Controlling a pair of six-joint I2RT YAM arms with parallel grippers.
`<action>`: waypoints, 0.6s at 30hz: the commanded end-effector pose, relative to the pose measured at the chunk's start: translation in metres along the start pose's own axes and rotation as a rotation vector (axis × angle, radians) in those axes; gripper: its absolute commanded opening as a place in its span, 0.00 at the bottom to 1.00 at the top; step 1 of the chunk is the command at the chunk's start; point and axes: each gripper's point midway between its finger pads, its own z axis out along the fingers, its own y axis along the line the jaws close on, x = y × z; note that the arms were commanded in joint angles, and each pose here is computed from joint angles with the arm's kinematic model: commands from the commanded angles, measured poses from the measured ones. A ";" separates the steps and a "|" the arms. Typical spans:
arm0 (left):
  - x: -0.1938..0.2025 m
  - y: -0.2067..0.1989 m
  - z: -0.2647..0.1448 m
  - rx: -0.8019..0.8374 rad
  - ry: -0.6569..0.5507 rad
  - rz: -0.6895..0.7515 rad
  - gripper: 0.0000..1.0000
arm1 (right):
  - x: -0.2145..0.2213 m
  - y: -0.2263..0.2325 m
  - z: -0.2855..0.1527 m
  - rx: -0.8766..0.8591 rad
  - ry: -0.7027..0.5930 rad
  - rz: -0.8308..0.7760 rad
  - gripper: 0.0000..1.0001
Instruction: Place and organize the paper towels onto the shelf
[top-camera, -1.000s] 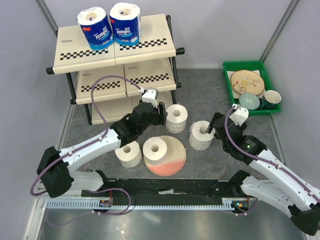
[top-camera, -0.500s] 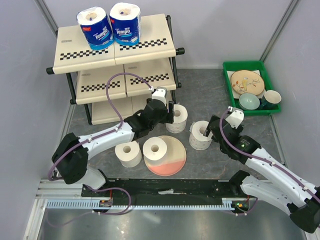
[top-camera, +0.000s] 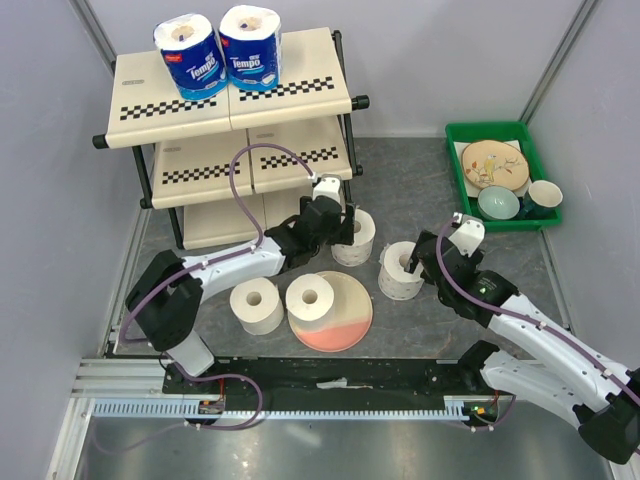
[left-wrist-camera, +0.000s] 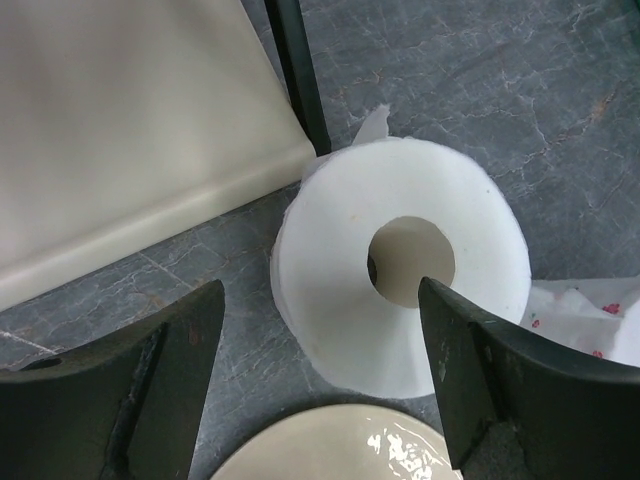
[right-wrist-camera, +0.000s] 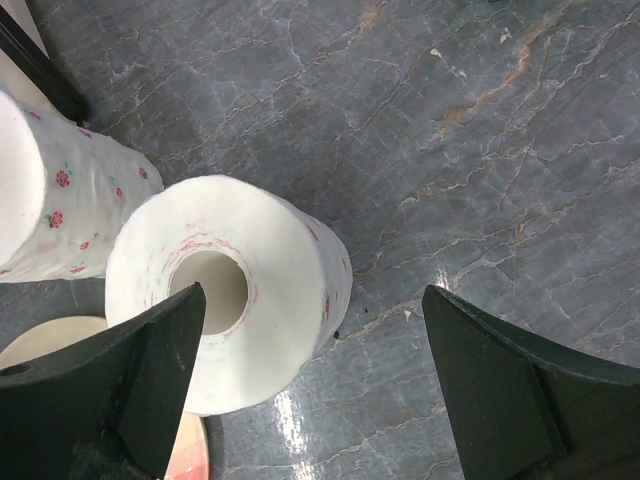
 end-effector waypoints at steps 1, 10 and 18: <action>-0.028 -0.007 0.009 -0.001 -0.074 -0.066 0.85 | -0.001 0.001 0.002 -0.002 -0.013 0.007 0.98; -0.024 0.000 0.019 -0.031 -0.055 -0.062 0.85 | 0.005 0.007 0.008 -0.012 0.010 0.000 0.98; -0.017 -0.001 0.022 -0.018 -0.032 -0.065 0.75 | 0.012 0.006 0.013 -0.001 0.023 0.000 0.98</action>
